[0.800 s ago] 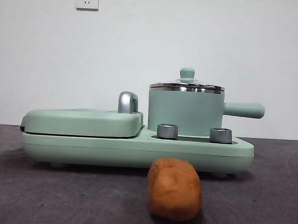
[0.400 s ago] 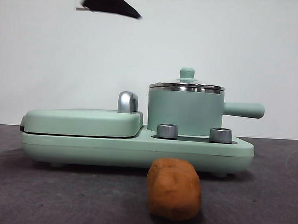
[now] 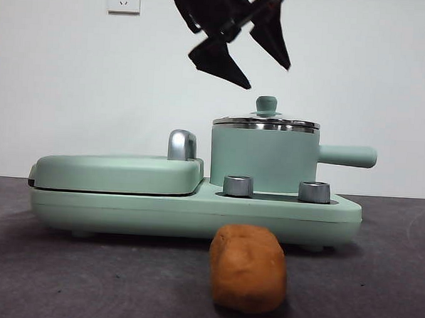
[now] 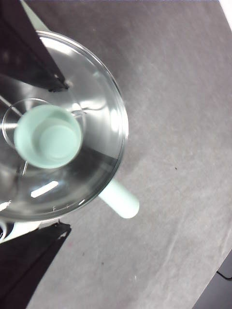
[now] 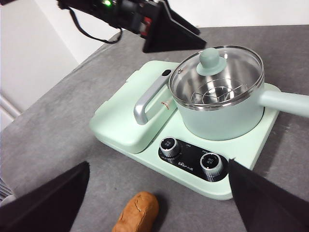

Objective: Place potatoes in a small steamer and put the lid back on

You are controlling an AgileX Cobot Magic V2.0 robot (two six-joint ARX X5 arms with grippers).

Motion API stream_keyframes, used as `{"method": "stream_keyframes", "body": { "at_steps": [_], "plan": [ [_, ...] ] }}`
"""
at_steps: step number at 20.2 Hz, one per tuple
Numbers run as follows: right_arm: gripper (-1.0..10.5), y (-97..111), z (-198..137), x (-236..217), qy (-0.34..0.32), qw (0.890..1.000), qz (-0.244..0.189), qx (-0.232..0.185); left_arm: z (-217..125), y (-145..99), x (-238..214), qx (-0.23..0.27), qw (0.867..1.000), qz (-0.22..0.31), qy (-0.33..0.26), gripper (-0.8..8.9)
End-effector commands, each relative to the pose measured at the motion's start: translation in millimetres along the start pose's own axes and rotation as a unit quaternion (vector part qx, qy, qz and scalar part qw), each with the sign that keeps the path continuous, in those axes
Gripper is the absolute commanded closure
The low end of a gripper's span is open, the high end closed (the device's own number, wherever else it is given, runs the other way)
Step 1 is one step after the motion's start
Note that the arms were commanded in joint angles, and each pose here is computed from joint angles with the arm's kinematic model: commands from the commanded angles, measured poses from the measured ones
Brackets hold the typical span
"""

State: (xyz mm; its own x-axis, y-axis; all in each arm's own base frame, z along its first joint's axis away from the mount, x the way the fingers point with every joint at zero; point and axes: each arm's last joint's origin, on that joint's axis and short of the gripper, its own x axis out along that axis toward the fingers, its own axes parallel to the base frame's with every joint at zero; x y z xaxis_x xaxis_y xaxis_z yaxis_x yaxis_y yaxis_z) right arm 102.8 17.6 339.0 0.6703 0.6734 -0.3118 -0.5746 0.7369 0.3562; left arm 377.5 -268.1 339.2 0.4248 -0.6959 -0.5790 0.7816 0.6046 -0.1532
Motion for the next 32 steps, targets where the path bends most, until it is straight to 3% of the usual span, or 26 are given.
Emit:
{"method": "stream_keyframes", "body": {
  "at_steps": [1,5,15,17,20,24,26,29,32],
  "plan": [
    [4.9,3,5,-2,-0.008,1.0,0.001,-0.004,0,-2,14,0.019,1.0,0.004,0.005,3.69],
    [4.9,3,5,-2,-0.008,1.0,0.001,-0.004,-3,-4,22,0.025,0.999,0.033,0.016,3.77],
    [4.9,3,5,-2,-0.008,1.0,0.001,-0.004,-15,3,44,0.025,0.999,0.031,0.036,3.87],
    [4.9,3,5,-2,-0.008,1.0,0.001,-0.004,-15,3,46,0.026,0.999,0.031,0.033,4.85],
    [4.9,3,5,-2,-0.008,1.0,0.001,-0.004,-14,2,47,0.029,0.999,0.032,0.028,5.58],
    [4.9,3,5,-2,-0.008,1.0,0.001,-0.004,-14,1,47,0.029,0.999,0.034,0.029,7.8],
    [4.9,2,5,-2,-0.008,1.0,0.0,-0.004,-13,1,46,0.03,0.999,0.034,0.026,7.99],
    [4.9,0,5,-2,-0.009,0.999,-0.035,0.002,-6,0,40,0.031,0.999,0.035,0.019,7.99],
    [4.9,-3,5,1,-0.003,0.999,-0.041,0.033,7,-3,26,0.033,0.999,0.037,0.009,7.99]
  ]
}}
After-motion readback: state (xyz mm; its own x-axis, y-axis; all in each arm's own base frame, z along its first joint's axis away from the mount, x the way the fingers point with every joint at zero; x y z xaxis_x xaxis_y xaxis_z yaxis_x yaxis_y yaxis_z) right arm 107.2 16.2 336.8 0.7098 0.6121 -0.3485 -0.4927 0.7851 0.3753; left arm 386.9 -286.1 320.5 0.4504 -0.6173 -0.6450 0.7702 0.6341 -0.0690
